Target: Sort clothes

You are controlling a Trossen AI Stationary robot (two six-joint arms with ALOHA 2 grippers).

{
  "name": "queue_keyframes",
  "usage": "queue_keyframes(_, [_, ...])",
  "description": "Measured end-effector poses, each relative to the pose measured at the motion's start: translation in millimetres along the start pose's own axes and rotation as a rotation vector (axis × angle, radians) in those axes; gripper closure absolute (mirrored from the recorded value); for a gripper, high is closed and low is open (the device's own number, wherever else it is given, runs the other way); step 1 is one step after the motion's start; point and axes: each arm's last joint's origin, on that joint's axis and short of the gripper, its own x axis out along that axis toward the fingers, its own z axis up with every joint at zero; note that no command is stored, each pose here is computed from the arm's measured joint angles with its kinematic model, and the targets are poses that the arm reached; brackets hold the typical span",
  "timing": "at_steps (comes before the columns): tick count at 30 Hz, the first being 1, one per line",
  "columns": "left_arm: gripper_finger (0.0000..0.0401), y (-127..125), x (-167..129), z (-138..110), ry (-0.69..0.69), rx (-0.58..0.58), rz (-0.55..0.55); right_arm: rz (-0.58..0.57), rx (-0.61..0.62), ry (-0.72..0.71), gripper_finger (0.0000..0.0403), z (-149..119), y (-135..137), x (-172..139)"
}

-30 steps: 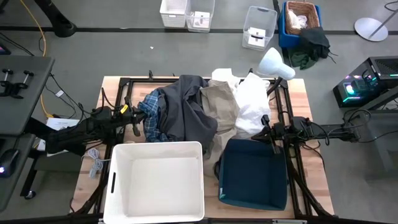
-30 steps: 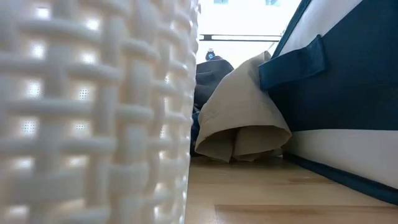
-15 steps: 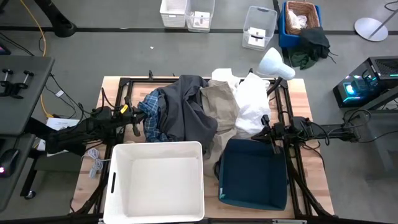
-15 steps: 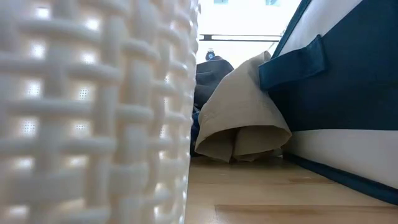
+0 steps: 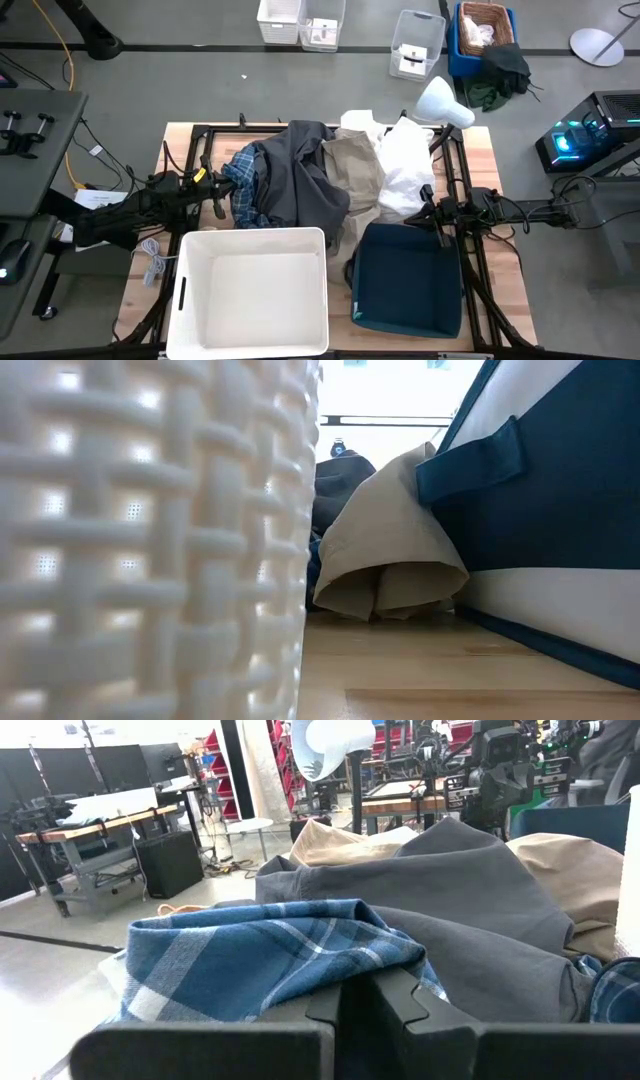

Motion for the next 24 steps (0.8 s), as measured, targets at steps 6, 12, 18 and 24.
queue_keyframes(6, [0.0387, 0.0, 0.0, 0.0, 0.001, 0.0, -0.001, 0.0, 0.0, 0.0, 0.0402, 0.0, 0.0, 0.0])
queue_keyframes(12, [0.0387, 0.0, 0.0, 0.0, 0.0, 0.0, 0.0, 0.0, 0.0, 0.0, 0.0402, 0.0, 0.0, 0.0])
queue_keyframes(18, [0.0387, 0.0, 0.0, 0.0, 0.0, 0.0, -0.001, 0.0, 0.0, 0.0, 0.0402, 0.0, 0.0, 0.0])
queue_keyframes(24, [0.0387, 0.0, 0.0, 0.0, 0.0, 0.0, 0.0, -0.148, -0.165, -0.021, 0.0402, 2.8, -4.8, -0.4])
